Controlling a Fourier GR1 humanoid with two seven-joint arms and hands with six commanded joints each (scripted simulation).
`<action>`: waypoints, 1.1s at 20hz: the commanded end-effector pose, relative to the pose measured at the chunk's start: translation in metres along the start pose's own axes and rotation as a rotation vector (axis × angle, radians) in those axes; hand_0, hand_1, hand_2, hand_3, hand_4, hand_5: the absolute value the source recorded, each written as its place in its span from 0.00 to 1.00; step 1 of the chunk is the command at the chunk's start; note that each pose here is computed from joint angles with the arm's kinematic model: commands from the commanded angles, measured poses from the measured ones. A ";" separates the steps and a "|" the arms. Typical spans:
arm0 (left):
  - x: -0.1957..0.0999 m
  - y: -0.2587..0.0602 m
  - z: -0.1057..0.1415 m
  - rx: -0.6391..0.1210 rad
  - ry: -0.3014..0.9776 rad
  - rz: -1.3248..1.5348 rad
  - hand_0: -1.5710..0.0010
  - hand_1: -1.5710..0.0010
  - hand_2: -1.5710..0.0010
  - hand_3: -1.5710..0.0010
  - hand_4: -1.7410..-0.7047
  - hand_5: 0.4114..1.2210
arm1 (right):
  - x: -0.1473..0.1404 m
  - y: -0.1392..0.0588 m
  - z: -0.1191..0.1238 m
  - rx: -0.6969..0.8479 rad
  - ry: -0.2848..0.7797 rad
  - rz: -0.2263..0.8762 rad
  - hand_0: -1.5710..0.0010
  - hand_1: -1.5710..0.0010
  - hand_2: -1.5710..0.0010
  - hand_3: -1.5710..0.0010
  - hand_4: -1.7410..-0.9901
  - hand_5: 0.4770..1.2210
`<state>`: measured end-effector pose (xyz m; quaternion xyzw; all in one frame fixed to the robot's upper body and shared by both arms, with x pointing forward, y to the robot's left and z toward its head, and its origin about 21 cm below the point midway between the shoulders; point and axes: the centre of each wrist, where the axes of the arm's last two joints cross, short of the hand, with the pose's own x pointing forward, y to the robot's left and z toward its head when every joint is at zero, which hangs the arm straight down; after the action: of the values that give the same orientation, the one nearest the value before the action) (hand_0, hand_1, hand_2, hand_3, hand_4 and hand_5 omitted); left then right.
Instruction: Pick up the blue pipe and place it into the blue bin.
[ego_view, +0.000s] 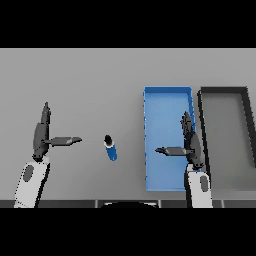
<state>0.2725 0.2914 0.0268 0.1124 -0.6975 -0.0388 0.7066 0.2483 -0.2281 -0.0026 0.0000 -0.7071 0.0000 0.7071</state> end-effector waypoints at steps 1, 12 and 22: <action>0.000 0.000 0.000 0.001 -0.005 0.000 1.00 1.00 1.00 1.00 0.75 0.22 | 0.000 0.000 0.000 -0.001 0.000 0.000 1.00 1.00 1.00 1.00 0.71 0.20; -0.012 0.044 0.012 -0.280 -0.074 -0.166 1.00 1.00 1.00 1.00 0.75 0.23 | 0.011 -0.018 0.027 0.085 -0.132 0.308 1.00 1.00 1.00 1.00 0.73 0.20; -0.005 0.012 0.041 -0.665 -0.046 -0.154 1.00 1.00 1.00 1.00 0.62 0.12 | 0.014 -0.015 0.024 0.114 -0.117 0.328 1.00 1.00 1.00 1.00 0.76 0.19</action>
<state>0.2301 0.2994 0.0240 -0.0741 -0.6517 -0.3204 0.6835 0.2240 -0.2428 0.0115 -0.0756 -0.7357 0.1553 0.6549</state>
